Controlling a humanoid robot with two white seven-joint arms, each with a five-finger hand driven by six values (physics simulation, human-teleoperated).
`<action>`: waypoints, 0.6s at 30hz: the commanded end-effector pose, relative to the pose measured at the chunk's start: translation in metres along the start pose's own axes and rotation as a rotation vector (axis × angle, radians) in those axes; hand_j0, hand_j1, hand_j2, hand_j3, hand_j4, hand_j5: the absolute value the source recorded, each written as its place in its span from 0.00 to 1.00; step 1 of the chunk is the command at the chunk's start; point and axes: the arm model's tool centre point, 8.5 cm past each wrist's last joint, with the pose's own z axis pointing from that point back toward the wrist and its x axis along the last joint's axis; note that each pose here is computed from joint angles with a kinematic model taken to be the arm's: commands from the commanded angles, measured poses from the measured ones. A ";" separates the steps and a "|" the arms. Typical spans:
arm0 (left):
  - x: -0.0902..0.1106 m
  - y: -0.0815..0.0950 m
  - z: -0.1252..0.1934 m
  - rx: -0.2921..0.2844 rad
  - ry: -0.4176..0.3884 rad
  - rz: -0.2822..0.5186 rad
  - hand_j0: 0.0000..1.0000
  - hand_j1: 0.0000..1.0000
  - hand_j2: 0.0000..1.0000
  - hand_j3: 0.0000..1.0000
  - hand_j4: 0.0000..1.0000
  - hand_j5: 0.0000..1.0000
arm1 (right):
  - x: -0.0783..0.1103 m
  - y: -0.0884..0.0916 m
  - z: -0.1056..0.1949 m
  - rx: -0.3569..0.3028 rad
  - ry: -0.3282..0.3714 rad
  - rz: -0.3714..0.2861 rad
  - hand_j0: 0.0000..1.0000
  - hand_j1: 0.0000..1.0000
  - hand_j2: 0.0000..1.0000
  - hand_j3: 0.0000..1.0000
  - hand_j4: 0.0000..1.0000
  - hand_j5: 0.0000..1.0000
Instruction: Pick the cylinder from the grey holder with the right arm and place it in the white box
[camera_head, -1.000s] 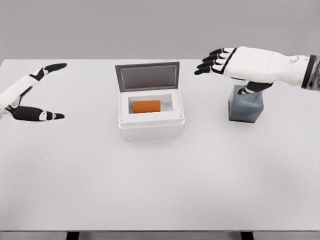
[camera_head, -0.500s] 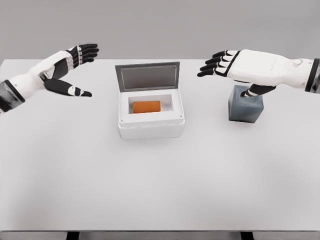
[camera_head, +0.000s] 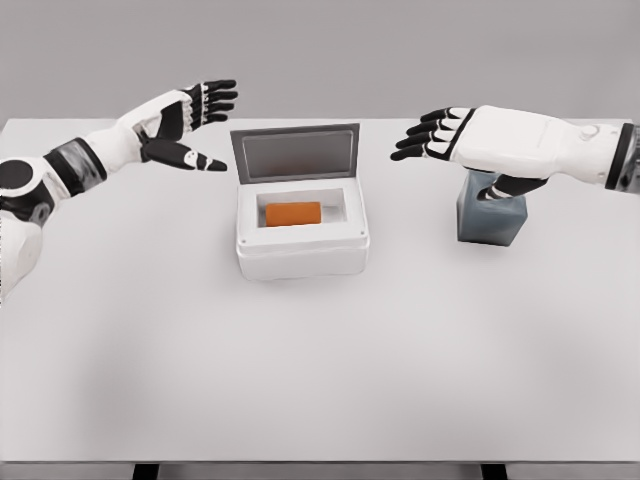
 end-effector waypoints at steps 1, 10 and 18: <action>-0.008 -0.006 -0.005 -0.008 0.012 0.024 1.00 1.00 1.00 1.00 1.00 1.00 | 0.001 -0.001 0.000 -0.004 0.000 -0.004 1.00 1.00 1.00 1.00 1.00 1.00; -0.007 -0.011 -0.005 -0.028 0.006 0.013 1.00 1.00 1.00 1.00 1.00 1.00 | 0.009 -0.015 0.033 0.016 -0.001 0.007 1.00 1.00 1.00 1.00 1.00 1.00; 0.001 -0.023 -0.006 -0.065 -0.023 0.003 1.00 1.00 1.00 1.00 1.00 1.00 | 0.012 0.011 0.023 0.027 -0.017 -0.064 1.00 1.00 1.00 1.00 1.00 1.00</action>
